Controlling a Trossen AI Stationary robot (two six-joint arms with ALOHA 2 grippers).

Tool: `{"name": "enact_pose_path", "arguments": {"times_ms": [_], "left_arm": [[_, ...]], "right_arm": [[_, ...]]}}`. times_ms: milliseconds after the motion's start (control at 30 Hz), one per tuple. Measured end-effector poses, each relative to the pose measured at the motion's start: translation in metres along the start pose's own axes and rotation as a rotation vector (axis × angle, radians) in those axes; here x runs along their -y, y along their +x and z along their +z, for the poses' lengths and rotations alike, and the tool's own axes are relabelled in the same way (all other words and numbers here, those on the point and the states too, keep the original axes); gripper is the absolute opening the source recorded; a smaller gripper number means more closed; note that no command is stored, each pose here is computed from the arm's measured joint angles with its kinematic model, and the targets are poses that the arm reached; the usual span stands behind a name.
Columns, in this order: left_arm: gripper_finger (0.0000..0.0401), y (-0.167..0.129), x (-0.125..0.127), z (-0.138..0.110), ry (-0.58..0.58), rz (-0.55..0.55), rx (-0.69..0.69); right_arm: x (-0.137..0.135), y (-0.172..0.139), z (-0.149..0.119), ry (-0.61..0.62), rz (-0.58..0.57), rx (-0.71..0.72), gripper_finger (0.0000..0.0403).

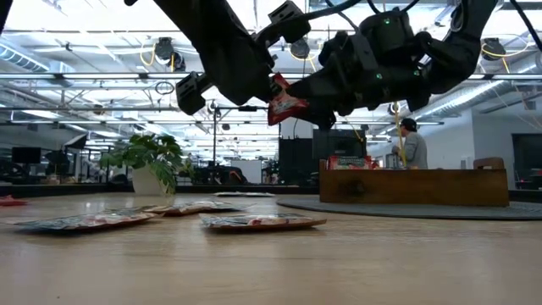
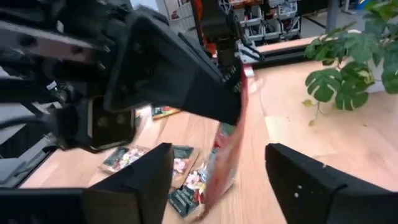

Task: Pick & Place Tea
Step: Put the red tea bag into the left section of the wooden organizer

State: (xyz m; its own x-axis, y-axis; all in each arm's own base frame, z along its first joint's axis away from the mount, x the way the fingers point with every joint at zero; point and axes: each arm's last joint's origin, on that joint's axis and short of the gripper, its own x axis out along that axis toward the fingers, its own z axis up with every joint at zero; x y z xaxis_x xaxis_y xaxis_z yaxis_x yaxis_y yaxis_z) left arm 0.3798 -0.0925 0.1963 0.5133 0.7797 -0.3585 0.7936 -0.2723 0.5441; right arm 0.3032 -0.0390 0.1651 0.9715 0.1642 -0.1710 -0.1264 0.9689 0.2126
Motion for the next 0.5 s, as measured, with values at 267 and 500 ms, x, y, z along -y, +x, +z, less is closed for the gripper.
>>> {"name": "enact_pose_path", "arguments": {"times_ms": [267,500], "left_arm": [[0.0009,-0.0002,-0.0028,0.0007,-0.027,0.017,0.027],[0.0014,-0.0016,-0.006,0.0012,-0.072,0.037,0.028]], "right_arm": [[0.0002,0.0,-0.0011,-0.027,-0.001,-0.009,0.0125],[-0.0005,-0.0001,-0.0018,-0.078,0.023,-0.017,0.001]]}}
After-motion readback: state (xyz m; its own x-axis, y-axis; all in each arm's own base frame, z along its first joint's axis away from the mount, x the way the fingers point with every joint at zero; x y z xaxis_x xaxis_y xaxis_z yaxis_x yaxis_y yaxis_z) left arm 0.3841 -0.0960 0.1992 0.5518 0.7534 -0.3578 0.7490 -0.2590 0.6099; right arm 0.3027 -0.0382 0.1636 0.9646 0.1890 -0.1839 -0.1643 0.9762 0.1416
